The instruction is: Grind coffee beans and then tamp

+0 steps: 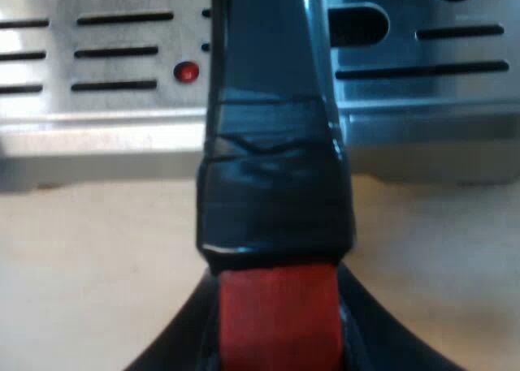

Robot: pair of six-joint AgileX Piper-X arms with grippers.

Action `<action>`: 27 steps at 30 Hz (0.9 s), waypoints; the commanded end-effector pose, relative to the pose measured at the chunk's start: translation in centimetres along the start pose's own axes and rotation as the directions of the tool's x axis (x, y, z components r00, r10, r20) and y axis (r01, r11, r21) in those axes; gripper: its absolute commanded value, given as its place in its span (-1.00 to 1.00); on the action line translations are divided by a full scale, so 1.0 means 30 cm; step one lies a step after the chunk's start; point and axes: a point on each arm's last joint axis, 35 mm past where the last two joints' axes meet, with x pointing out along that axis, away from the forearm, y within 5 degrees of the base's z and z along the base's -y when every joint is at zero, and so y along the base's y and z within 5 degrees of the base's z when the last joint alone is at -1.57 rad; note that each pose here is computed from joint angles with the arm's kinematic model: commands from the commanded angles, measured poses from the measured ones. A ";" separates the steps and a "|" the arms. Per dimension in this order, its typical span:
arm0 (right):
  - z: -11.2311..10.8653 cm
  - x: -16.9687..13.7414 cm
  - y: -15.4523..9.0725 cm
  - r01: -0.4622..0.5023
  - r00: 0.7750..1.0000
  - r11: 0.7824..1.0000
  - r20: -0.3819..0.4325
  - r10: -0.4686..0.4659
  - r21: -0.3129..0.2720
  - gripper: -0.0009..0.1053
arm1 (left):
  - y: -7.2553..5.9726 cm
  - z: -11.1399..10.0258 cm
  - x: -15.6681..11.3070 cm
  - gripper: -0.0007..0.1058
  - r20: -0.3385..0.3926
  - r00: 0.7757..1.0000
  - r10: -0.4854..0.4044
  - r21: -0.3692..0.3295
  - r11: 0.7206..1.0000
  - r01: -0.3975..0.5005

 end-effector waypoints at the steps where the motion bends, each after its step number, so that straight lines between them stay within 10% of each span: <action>1: -0.032 -0.032 -0.001 -0.021 1.000 1.000 -0.015 0.020 -0.016 -0.98 | -0.004 0.007 -0.001 0.51 0.014 1.000 -0.017 0.014 1.000 0.017; 27: -0.093 -0.125 0.077 -0.007 0.995 0.998 0.100 0.014 -0.064 -0.98 | -0.004 0.006 -0.001 0.51 0.012 1.000 -0.017 0.013 1.000 0.017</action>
